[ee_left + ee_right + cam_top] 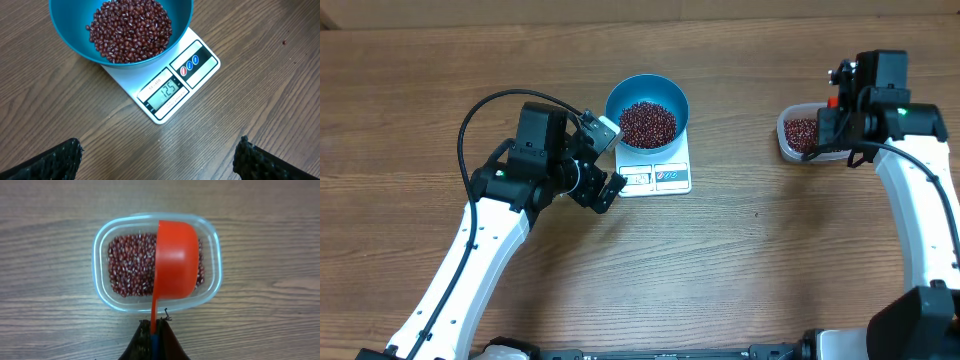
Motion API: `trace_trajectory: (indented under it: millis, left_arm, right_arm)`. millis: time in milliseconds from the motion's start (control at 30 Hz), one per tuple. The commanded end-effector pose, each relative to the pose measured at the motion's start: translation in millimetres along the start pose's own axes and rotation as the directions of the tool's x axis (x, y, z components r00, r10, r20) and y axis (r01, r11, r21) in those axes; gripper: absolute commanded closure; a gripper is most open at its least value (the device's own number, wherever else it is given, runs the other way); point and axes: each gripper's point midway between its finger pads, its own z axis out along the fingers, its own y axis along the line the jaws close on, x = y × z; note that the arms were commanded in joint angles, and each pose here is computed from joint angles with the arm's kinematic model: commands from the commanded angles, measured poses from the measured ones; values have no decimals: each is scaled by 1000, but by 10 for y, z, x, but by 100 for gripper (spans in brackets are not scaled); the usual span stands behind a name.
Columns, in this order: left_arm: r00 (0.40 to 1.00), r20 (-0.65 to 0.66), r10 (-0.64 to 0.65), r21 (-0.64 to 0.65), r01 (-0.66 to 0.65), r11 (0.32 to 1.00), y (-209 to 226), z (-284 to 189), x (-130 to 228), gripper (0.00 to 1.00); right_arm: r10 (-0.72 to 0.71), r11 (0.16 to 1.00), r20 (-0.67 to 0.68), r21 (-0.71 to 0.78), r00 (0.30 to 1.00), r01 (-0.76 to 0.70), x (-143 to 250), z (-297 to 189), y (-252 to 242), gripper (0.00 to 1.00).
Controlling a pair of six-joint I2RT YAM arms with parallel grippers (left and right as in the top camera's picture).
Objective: Scoop item into bowl and weigh 150g on scale
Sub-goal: 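Move the empty scoop back right over the bean tub, then dip the red scoop into the bean tub and scoop beans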
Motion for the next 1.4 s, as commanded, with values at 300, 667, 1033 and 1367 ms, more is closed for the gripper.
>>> trace_trajectory:
  millis: [300, 667, 1033, 1367]
  left_arm:
    - [999, 18, 29, 16, -29, 999, -59, -36, -34, 0]
    - [999, 18, 29, 16, -29, 999, -59, -36, -34, 0]
    - [999, 18, 29, 17, -29, 999, -60, -36, -34, 0]
    - [999, 18, 29, 16, -29, 999, -59, -36, -34, 0]
  right_arm:
    - [1, 1000, -84, 5, 996, 0, 225, 476, 43, 96]
    - [-4, 1000, -135, 14, 991, 6, 317, 854, 67, 96]
    - [-5, 989, -132, -149, 991, -15, 313, 873, 355, 96]
    - [13, 952, -120, -303, 993, -49, 282, 819, 571, 97]
